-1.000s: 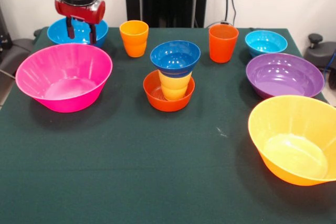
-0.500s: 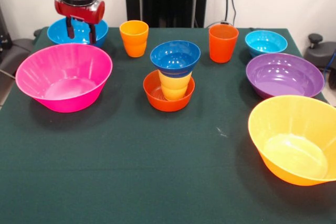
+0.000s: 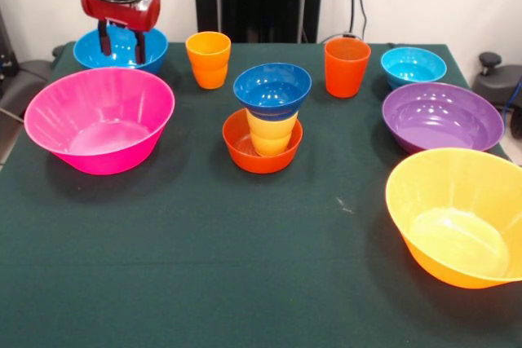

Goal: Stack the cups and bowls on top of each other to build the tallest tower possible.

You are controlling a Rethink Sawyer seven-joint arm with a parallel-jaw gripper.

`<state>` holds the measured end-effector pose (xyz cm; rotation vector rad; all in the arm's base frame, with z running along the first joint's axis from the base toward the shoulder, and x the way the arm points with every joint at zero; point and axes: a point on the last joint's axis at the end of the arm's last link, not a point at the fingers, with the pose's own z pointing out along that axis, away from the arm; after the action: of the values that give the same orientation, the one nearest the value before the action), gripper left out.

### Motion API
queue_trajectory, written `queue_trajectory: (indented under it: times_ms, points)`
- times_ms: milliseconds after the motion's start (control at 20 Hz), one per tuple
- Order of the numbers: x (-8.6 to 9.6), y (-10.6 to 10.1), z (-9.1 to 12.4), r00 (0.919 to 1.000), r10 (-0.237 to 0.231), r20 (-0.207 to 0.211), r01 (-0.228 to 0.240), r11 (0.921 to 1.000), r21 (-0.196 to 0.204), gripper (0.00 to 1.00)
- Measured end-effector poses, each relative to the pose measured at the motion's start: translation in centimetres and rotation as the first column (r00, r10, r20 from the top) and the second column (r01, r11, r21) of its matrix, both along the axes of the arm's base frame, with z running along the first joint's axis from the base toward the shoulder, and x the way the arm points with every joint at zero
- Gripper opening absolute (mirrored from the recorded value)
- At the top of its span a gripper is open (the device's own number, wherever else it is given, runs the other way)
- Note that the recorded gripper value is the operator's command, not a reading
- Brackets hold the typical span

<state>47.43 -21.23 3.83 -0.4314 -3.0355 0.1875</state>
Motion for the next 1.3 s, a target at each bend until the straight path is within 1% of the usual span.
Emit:
queue_trajectory:
  times_ms: [400,450,700,750,900,950,1050,1250,1300]
  points:
    - [1.4,0.4,2.5,0.9990,0.012,0.043,-0.012,0.9997,-0.020,1.00]
    - [2.0,0.7,3.3,0.9981,0.017,0.059,-0.016,0.9996,-0.023,1.00]
    - [3.1,1.6,4.3,0.9957,0.033,0.086,-0.032,0.9993,-0.019,1.00]
    - [3.5,2.1,4.5,0.9946,0.042,0.095,-0.040,0.9991,-0.014,1.00]
    - [4.1,3.0,4.8,0.9928,0.056,0.106,-0.055,0.9984,-0.007,1.00]
    - [4.4,3.7,5.0,0.9915,0.068,0.111,-0.068,0.9976,-0.002,1.00]
    - [4.6,4.1,5.0,0.9905,0.077,0.114,-0.077,0.9970,0.002,1.00]
    - [5.3,6.3,4.9,0.9864,0.113,0.120,-0.116,0.9930,0.020,1.00]
    - [5.3,6.5,4.9,0.9861,0.116,0.119,-0.119,0.9926,0.021,1.00]
